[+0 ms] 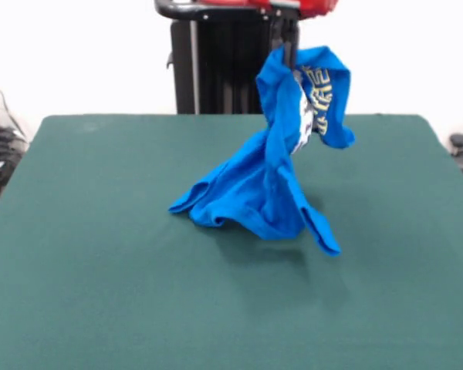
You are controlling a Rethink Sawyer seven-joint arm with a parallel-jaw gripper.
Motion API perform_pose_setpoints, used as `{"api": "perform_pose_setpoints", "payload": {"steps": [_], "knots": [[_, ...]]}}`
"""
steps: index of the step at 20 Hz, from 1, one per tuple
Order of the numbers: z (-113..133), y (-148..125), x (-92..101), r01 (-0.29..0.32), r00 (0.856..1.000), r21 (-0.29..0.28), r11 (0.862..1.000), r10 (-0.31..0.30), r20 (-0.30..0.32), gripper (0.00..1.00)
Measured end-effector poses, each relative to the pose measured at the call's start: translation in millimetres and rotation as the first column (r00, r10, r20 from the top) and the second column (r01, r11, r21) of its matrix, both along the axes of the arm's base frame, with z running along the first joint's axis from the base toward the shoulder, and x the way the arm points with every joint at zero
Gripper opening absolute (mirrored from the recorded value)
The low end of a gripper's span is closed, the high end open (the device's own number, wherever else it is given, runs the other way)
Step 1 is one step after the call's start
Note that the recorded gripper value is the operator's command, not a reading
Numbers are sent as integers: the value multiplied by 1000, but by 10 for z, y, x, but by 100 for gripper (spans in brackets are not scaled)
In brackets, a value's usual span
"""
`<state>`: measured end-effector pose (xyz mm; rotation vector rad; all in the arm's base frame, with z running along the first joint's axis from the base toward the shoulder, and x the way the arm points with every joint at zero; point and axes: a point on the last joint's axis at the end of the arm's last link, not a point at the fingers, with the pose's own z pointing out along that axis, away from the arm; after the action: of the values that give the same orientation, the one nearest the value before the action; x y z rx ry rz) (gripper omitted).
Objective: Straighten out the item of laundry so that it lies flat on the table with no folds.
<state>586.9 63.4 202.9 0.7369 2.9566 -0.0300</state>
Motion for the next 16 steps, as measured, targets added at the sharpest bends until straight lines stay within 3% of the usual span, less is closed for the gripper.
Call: {"api": "perform_pose_setpoints", "payload": {"steps": [6, 10, 16], "knots": [[390, 38, 65, -44, 999, -36, 998, 45, 12, 0], [666, -61, 213, -39, 998, -48, 998, 42, 48, 0], [872, -242, 452, -25, 995, -62, 998, 31, 96, 0]]}}
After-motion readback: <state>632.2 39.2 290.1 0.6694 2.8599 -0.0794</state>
